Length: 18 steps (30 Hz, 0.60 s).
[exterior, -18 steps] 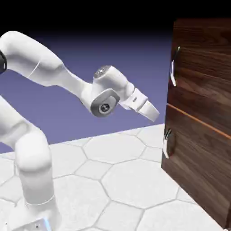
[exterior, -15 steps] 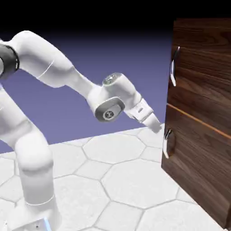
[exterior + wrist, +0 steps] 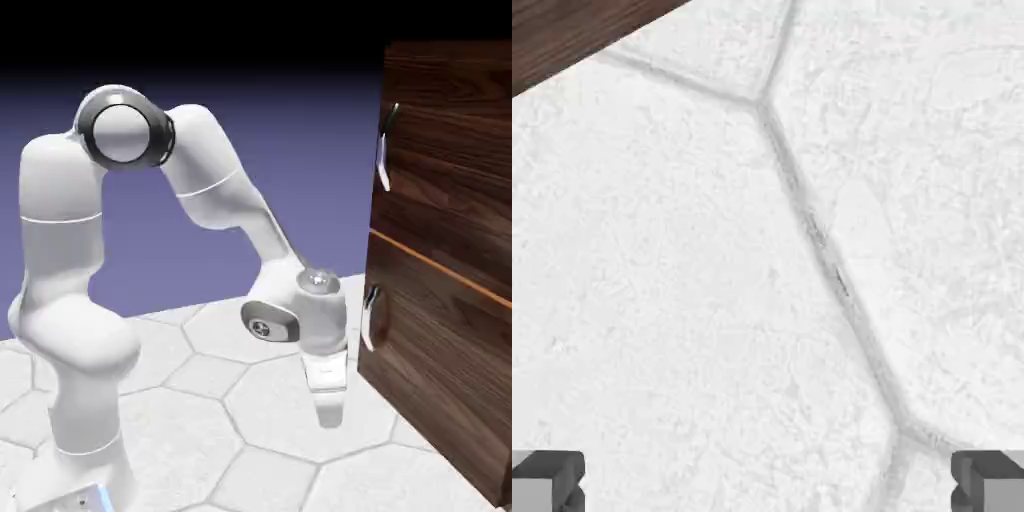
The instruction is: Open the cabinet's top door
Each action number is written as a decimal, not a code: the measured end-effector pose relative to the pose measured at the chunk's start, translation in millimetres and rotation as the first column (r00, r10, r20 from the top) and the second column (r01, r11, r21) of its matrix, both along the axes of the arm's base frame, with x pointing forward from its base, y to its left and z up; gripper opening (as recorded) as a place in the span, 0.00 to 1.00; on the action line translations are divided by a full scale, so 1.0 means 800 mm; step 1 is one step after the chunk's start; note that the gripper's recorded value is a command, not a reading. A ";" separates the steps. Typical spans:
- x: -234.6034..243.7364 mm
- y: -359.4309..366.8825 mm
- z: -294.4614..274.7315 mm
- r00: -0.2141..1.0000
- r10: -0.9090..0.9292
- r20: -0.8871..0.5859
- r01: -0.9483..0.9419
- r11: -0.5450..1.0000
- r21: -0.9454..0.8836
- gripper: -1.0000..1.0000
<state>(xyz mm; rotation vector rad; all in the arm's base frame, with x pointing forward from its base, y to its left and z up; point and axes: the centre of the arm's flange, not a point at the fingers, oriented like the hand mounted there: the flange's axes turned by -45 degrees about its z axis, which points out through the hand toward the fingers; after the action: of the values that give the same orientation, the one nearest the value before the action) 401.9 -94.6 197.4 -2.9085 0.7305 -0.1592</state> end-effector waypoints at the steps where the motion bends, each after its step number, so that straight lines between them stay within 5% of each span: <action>1: -0.004 -0.008 -0.009 1.000 -0.024 -0.016 0.023 1.000 -0.008 0.50; 9: -0.020 -0.071 -0.031 0.981 -0.191 -0.029 0.186 0.973 -0.135 0.50; 18: 0.006 -0.112 0.044 0.947 -0.239 0.215 0.297 0.907 -0.298 0.50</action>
<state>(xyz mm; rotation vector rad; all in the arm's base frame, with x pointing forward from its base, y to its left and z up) 406.3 -184.4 232.6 -3.0220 1.1731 -0.6129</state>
